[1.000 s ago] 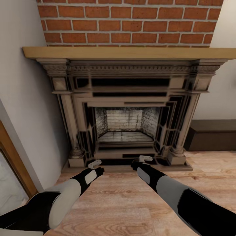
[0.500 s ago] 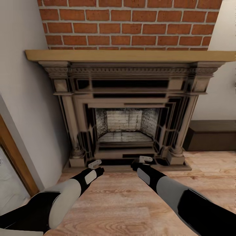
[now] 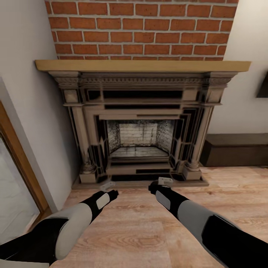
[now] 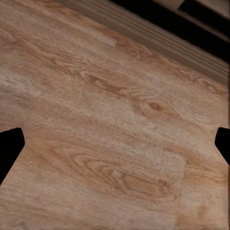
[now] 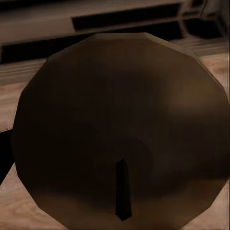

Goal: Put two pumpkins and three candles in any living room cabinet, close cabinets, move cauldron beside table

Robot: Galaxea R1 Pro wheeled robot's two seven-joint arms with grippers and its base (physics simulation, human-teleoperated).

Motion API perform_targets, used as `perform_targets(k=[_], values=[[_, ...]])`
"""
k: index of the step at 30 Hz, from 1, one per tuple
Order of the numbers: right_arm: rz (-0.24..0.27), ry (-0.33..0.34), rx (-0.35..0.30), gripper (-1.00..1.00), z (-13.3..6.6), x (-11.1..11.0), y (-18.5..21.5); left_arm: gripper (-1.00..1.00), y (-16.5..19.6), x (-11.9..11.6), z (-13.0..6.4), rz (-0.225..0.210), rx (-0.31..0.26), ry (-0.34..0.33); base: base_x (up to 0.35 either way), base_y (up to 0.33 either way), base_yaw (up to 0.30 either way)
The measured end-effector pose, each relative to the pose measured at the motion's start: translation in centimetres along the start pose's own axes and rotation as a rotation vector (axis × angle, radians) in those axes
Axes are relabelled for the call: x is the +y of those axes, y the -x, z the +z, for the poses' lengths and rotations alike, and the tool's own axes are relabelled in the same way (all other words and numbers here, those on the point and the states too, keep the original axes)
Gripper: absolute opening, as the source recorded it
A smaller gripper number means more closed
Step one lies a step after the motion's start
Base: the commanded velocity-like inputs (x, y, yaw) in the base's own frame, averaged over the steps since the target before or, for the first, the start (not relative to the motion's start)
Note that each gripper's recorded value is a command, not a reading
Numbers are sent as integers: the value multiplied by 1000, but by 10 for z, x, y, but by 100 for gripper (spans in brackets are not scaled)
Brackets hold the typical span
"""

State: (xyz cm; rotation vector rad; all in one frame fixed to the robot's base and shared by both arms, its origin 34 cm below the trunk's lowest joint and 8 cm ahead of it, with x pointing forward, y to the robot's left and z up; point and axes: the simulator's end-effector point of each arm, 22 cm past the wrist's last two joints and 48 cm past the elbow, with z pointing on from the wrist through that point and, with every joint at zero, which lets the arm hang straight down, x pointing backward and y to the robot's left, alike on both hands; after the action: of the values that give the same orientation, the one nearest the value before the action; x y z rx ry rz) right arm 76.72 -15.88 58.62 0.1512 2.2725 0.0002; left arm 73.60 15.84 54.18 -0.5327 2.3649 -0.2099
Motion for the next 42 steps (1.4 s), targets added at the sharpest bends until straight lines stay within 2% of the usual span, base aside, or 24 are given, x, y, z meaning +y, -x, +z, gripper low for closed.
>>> perform_targets(k=[17,31,42], values=[[3,-1,-19,-100,-7,-1,10,100,8,-4,-8,-1,-16,-10,-22,-9,-195],[-1,-1,-22,-100,-8,-1,11,100,7,-6,-8,0,-14,-13,0,0,-39],[1,0,-28,-100,-10,-1,14,100,9,-9,-11,0,-19,-17,0,0,-241]])
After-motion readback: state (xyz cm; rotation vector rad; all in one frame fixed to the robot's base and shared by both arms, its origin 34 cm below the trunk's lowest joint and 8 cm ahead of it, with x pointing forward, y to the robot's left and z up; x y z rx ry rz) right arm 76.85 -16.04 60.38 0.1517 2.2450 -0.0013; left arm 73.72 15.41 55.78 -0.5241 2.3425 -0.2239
